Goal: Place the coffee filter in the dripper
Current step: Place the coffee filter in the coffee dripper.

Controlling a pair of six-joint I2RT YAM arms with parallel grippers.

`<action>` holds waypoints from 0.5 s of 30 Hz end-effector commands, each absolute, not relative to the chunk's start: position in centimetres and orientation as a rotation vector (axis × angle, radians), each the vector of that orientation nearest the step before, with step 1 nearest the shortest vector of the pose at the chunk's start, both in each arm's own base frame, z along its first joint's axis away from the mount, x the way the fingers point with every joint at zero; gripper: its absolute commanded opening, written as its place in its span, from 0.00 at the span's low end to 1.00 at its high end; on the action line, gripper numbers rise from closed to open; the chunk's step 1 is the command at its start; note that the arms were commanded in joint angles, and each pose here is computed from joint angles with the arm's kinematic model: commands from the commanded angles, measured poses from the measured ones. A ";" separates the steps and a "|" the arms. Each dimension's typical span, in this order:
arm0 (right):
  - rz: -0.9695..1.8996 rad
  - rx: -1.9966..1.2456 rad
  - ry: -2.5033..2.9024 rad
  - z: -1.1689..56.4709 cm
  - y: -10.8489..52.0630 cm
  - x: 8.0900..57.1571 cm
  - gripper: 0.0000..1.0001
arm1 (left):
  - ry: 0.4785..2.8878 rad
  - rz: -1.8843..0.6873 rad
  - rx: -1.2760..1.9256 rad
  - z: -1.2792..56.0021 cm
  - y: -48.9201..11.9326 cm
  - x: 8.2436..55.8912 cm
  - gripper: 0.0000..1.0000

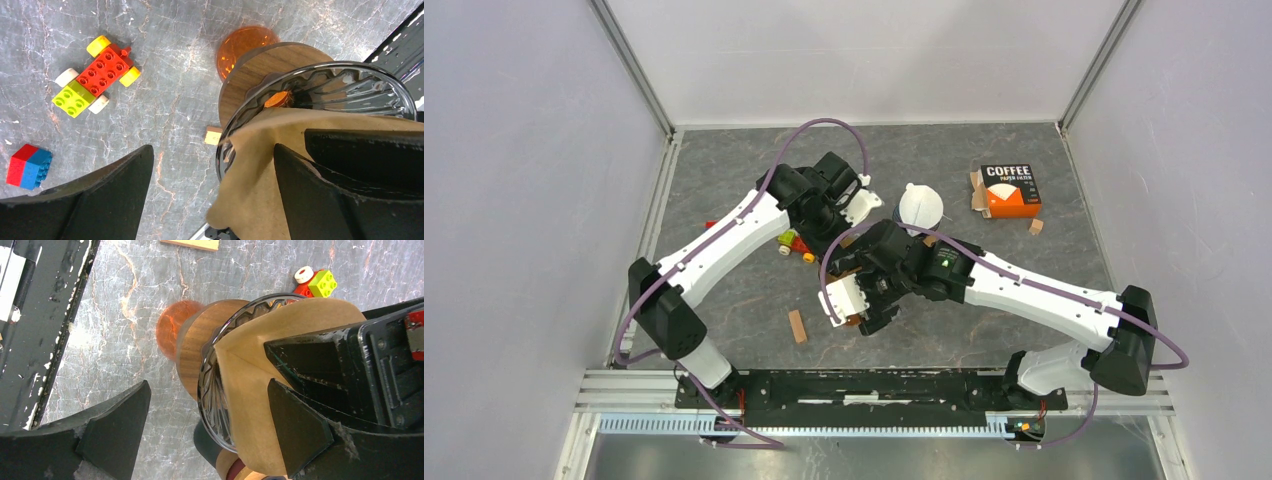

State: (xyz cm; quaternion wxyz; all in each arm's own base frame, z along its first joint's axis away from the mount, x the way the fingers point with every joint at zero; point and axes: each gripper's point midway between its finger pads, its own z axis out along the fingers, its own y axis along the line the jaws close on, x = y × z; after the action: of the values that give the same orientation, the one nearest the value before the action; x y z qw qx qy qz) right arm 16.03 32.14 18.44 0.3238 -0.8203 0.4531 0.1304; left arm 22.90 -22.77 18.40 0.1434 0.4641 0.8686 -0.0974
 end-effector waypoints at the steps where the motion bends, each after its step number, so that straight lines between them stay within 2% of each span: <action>1: 0.380 -2.108 1.127 20.9 32.7 15.8 0.94 | 2.374 -0.269 1.346 21.5 -22.6 23.6 0.96; 15: 0.404 -2.095 1.124 21.4 32.6 15.8 0.94 | 2.321 -0.328 1.346 22.5 -23.2 23.3 1.00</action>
State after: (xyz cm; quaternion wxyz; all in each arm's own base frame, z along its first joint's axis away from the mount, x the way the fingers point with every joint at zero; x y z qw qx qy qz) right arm 15.83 32.07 18.45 0.3208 -0.8186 0.4533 0.1466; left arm 23.04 -22.71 20.16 0.1729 0.4677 0.8608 -0.1014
